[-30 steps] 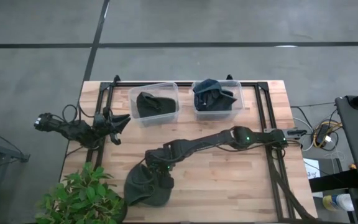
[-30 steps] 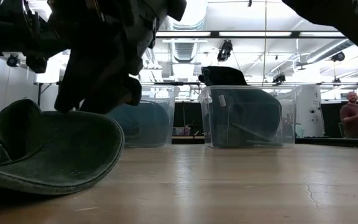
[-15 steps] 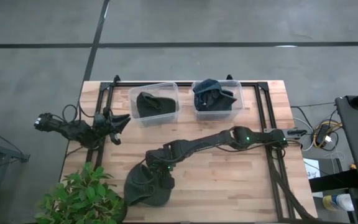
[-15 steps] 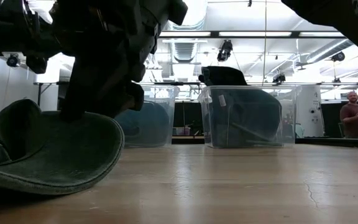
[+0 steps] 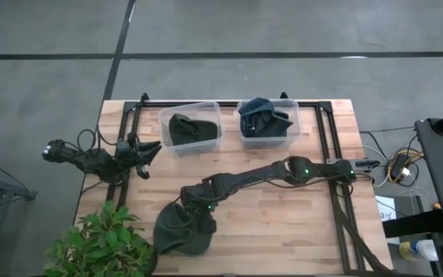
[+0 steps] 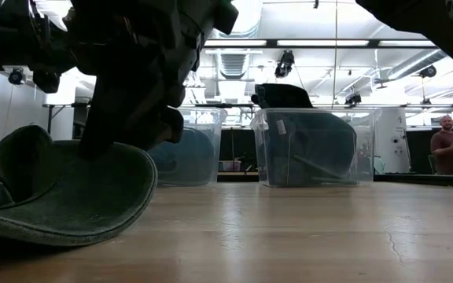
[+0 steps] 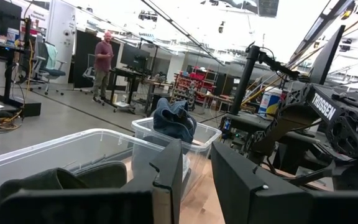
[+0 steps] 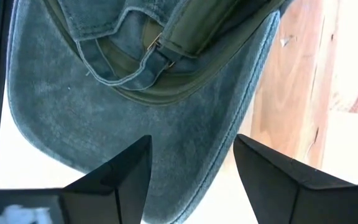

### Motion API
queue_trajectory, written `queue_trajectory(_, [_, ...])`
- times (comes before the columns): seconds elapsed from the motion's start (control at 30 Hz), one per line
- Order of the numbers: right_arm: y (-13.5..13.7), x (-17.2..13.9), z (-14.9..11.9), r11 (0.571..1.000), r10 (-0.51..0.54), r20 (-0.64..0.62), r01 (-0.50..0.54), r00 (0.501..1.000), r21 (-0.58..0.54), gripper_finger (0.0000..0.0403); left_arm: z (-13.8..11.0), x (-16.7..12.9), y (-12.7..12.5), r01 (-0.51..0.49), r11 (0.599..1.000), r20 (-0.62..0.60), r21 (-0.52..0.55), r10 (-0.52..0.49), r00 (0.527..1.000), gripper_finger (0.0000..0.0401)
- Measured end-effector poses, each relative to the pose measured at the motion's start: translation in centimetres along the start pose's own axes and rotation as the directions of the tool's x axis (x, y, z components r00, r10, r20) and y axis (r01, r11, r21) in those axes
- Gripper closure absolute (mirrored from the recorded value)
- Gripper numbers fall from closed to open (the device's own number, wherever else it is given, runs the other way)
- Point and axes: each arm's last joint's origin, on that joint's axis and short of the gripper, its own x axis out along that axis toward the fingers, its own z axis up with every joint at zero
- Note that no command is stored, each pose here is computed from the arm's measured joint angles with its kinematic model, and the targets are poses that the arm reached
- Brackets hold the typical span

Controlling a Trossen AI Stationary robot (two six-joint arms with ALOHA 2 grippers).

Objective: Pick & Place hat
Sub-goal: Put the gray cap into the left transparent bin

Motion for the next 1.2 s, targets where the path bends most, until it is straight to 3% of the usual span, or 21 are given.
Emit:
queue_trajectory(0.53, [0.2, 0.3, -0.2, 1.0, 0.009, -0.004, -0.009, 1.0, -0.008, 0.0192, 0.0, 0.0, 0.0, 0.0, 1.0, -0.001, 0.002, 0.0, 1.0, 0.0321])
queue_trajectory(0.7, [0.2, 0.3, -0.2, 1.0, 0.009, -0.004, -0.009, 1.0, -0.008, 0.0249, 0.0, 0.0, 0.0, 0.0, 1.0, -0.001, 0.0, 0.0, 1.0, 0.0321])
queue_trajectory(0.93, [0.2, 0.3, -0.1, 0.999, 0.018, -0.001, -0.018, 1.0, -0.033, 0.0375, -0.1, 0.0, 0.0, 0.0, 1.0, -0.008, 0.006, 0.001, 1.0, 0.0321])
queue_trajectory(1.2, [0.6, -1.9, 0.0, 0.999, -0.02, 0.002, 0.02, 1.0, -0.045, 0.0389, -0.1, 0.0, 0.0, 0.0, 1.0, -0.009, 0.005, 0.0, 1.0, 0.0321])
